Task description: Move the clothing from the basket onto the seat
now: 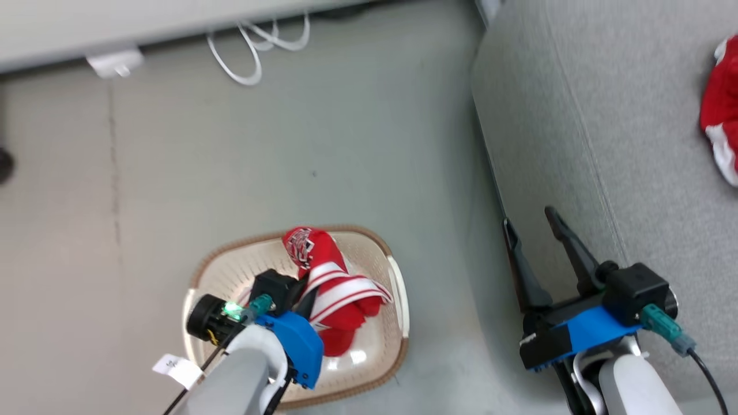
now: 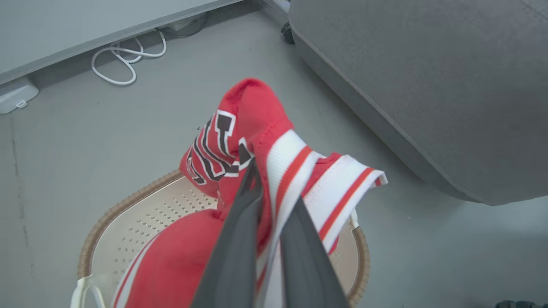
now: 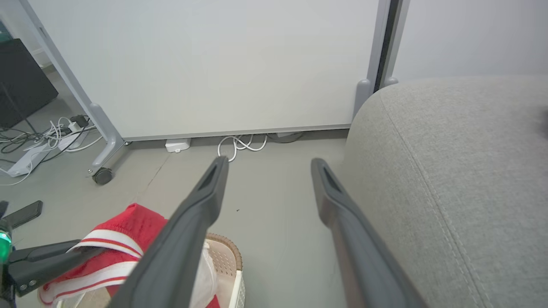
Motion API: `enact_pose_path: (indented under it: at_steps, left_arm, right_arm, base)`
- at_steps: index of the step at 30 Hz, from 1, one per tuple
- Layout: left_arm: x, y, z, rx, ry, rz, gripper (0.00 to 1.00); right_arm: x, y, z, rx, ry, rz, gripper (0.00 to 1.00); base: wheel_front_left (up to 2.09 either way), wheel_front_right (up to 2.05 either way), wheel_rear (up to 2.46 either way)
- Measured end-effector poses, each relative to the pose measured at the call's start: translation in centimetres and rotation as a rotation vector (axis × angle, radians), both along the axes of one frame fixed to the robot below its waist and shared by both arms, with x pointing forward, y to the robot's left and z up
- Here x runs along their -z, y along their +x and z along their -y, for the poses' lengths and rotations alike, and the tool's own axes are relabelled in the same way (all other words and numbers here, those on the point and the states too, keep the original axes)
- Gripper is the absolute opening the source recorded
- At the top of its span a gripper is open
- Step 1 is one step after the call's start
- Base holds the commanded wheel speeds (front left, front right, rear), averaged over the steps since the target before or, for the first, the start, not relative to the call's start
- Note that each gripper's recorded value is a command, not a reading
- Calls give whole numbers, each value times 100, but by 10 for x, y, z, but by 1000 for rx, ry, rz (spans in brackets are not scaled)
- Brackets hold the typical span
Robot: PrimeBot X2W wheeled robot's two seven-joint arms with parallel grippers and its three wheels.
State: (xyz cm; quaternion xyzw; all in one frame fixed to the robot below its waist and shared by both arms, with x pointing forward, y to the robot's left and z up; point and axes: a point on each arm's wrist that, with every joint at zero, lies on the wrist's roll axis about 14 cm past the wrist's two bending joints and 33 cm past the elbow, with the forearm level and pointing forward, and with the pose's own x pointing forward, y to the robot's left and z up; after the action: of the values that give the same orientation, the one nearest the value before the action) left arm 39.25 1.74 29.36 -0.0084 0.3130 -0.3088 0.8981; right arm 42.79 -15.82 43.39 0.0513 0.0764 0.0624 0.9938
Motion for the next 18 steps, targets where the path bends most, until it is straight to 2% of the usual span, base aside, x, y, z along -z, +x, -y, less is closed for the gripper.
enact_pose_path:
  at_steps: [8, 18]
  left_arm:
    - [-87, 3, 7, 5, -81, 234, 0]
    - [-176, 0, 19, 35, -163, 468, 0]
  right_arm:
    - [-44, -20, -19, -49, 24, 84, 100]
    - [-74, -37, -51, -143, 35, 144, 100]
  base:
    - [0, 0, 0]
    - [0, 0, 0]
